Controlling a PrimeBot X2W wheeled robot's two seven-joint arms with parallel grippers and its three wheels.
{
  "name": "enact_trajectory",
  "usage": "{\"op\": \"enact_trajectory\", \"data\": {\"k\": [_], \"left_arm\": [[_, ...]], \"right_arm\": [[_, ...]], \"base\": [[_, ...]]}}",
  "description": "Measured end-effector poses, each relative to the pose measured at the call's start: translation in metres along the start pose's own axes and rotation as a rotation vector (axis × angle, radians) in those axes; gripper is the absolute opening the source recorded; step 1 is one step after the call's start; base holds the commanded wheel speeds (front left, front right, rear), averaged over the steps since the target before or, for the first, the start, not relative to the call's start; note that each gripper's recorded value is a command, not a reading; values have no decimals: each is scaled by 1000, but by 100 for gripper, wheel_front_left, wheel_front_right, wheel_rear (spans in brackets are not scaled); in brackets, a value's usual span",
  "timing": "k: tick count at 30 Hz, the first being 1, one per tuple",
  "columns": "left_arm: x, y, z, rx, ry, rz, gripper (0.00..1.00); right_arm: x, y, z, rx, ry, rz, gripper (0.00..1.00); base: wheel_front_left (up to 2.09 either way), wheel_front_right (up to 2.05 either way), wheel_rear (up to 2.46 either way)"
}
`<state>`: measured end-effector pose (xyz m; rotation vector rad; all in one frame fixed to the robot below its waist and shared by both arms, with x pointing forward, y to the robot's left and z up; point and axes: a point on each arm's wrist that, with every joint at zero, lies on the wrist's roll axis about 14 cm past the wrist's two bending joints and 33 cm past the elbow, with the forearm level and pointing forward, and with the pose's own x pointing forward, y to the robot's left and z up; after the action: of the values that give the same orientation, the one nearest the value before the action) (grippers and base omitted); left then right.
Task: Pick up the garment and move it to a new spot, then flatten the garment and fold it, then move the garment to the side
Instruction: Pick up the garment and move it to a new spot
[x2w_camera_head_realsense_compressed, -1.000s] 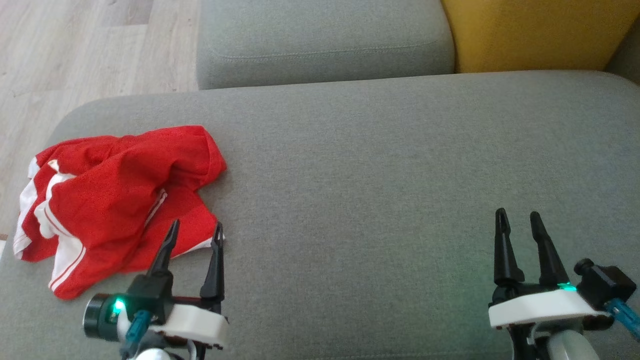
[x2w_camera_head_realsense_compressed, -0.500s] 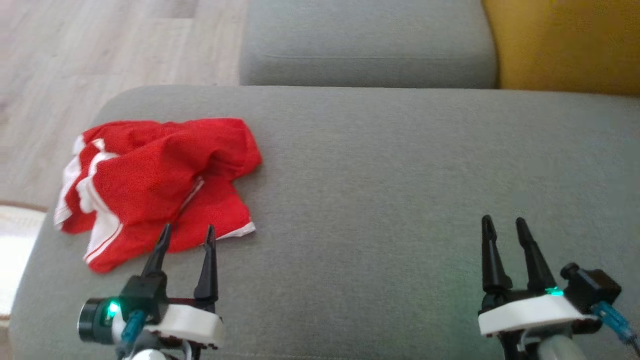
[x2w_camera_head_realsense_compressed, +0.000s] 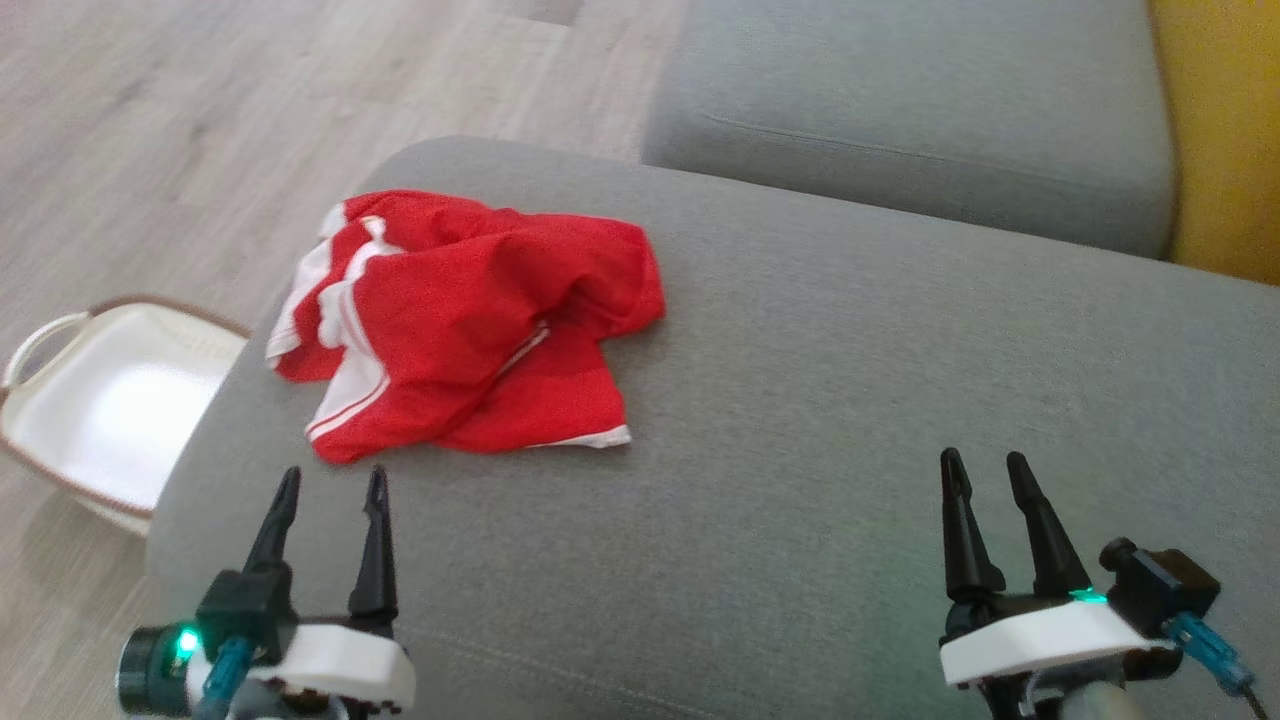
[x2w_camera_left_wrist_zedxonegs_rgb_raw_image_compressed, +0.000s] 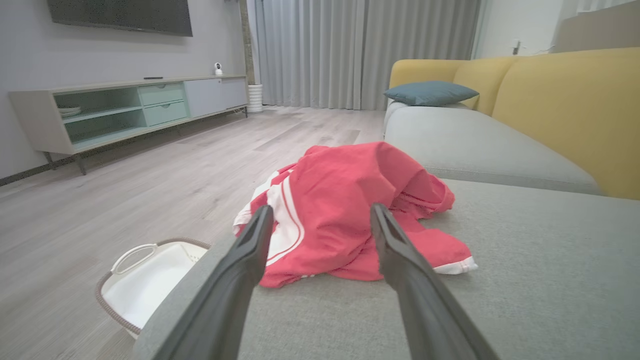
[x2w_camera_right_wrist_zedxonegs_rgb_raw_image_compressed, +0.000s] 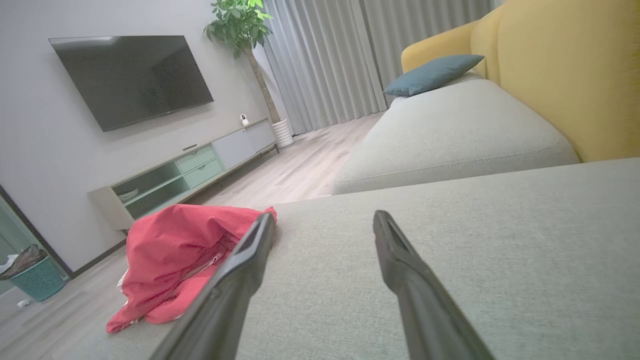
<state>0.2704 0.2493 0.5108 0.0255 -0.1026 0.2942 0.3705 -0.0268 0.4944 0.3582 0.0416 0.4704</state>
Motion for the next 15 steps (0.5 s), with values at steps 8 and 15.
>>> {"op": "enact_trajectory", "data": {"k": [8, 15], "left_arm": [[-15, 26, -3, 9, 11, 77, 100], [-11, 32, -4, 6, 17, 89, 100]], "right_arm": [[11, 20, -9, 3, 31, 67, 100], [10, 15, -11, 12, 34, 51, 100]], "base": [[0, 0, 0], [0, 0, 0]]}}
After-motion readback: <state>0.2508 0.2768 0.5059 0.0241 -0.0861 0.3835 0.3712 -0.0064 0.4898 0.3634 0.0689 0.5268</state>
